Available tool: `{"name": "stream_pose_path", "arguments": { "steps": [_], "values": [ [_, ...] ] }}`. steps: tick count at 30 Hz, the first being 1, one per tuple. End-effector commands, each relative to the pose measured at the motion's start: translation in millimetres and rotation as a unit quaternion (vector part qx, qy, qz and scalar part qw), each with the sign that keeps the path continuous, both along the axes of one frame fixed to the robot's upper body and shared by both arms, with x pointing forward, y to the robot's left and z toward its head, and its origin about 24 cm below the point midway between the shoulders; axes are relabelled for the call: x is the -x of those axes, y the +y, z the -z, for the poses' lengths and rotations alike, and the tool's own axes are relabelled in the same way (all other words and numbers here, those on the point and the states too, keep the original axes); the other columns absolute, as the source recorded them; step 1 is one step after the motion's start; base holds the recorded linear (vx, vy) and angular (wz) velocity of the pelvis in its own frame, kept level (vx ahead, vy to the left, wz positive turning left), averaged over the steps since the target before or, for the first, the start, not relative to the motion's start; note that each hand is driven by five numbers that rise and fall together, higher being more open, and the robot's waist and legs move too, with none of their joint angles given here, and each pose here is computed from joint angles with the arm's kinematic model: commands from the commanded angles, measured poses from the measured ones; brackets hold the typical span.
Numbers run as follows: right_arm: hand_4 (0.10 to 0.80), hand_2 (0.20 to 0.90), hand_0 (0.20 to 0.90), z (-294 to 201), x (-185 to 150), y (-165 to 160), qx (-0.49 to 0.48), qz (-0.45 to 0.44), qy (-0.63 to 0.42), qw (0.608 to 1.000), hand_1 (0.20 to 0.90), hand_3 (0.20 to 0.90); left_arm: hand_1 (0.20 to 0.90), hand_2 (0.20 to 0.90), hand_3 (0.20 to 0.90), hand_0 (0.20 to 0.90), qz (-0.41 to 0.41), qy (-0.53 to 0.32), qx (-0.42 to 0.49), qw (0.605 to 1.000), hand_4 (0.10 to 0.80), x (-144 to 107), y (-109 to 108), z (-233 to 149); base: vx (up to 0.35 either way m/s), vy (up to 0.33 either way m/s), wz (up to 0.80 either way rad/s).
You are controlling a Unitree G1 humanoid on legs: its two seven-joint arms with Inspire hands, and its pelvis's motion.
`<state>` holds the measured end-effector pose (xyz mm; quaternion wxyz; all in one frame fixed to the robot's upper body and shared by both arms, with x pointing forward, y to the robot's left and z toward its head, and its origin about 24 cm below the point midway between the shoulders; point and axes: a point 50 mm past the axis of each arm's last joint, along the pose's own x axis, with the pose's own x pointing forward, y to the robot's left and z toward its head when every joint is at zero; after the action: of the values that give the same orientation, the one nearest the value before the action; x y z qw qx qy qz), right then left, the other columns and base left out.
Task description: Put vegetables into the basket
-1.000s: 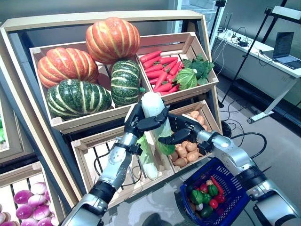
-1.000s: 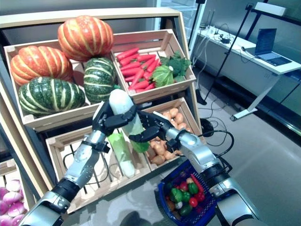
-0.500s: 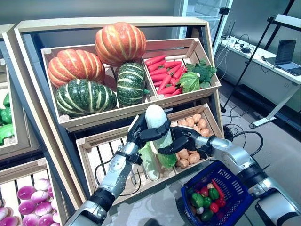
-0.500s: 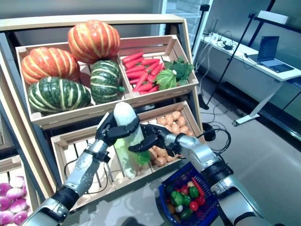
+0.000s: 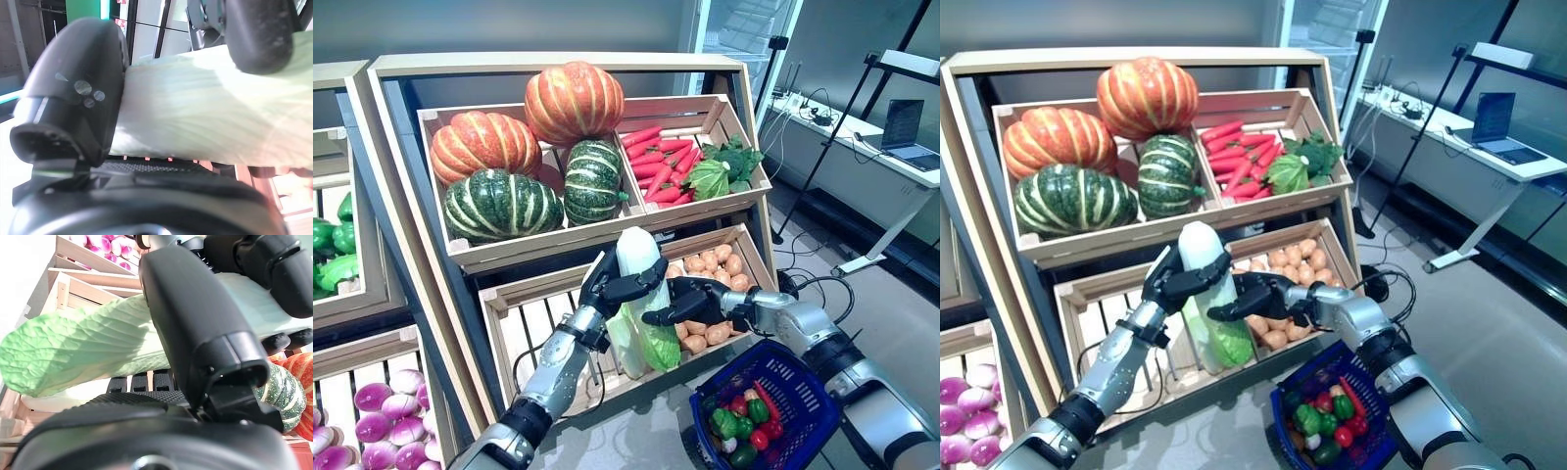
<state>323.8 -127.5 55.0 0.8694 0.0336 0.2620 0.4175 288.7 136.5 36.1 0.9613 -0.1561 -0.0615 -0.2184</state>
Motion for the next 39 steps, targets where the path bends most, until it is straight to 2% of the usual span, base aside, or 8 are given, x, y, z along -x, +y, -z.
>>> {"name": "stream_pose_path", "arguments": {
  "steps": [1, 11, 12, 17, 21, 26, 32, 39],
  "values": [
    [0.4, 0.3, 0.3, -58, -20, 38, -0.156, -0.051, -0.079, 0.983, 0.3, 0.3, 0.3, 0.3, 0.3, 0.3, 0.066, -0.171, 0.056, 0.982, 0.4, -16, -40, -71, 0.031, 0.01, 0.02],
    [0.4, 0.3, 0.3, -52, -21, 21, -0.13, -0.02, -0.088, 0.987, 0.3, 0.3, 0.3, 0.3, 0.3, 0.3, 0.056, -0.18, 0.04, 0.981, 0.4, -18, -37, -76, 0.0, 0.003, -0.01],
    [0.4, 0.3, 0.3, -49, -22, 15, -0.114, -0.01, -0.093, 0.989, 0.3, 0.3, 0.9, 0.9, 0.9, 0.9, 0.056, -0.173, 0.026, 0.983, 0.8, -18, -37, -74, -0.013, 0.013, -0.11],
    [0.4, 0.3, 0.3, -44, -23, -11, -0.078, 0.037, -0.105, 0.991, 0.3, 0.3, 0.9, 0.9, 0.9, 0.9, 0.02, -0.167, -0.03, 0.985, 0.8, -22, -22, -71, -0.002, 0.003, -0.02],
    [0.4, 0.3, 0.3, -40, -20, -36, -0.078, 0.076, -0.112, 0.988, 0.3, 0.3, 0.9, 0.9, 0.9, 0.9, -0.021, -0.152, -0.089, 0.984, 0.8, -29, 9, -68, -0.007, 0.015, -0.06],
    [0.4, 0.3, 0.3, -18, 1, -84, -0.068, 0.147, -0.099, 0.982, 0.3, 0.3, 0.9, 0.9, 0.9, 0.9, -0.084, -0.084, -0.133, 0.984, 0.8, -29, 62, -42, -0.025, 0.019, -0.16],
    [0.4, 0.3, 0.3, 1, 22, -136, -0.027, 0.238, -0.088, 0.967, 0.3, 0.3, 0.9, 0.9, 0.9, 0.9, -0.128, -0.03, -0.166, 0.977, 0.8, -20, 102, -23, -0.036, 0.0, -0.12],
    [0.4, 0.3, 0.3, 12, 39, -192, 0.03, 0.359, -0.081, 0.929, 0.3, 0.3, 0.9, 0.9, 0.9, 0.9, -0.152, -0.001, -0.173, 0.973, 0.8, -18, 121, -18, -0.028, -0.006, -0.17]
  ]
}}
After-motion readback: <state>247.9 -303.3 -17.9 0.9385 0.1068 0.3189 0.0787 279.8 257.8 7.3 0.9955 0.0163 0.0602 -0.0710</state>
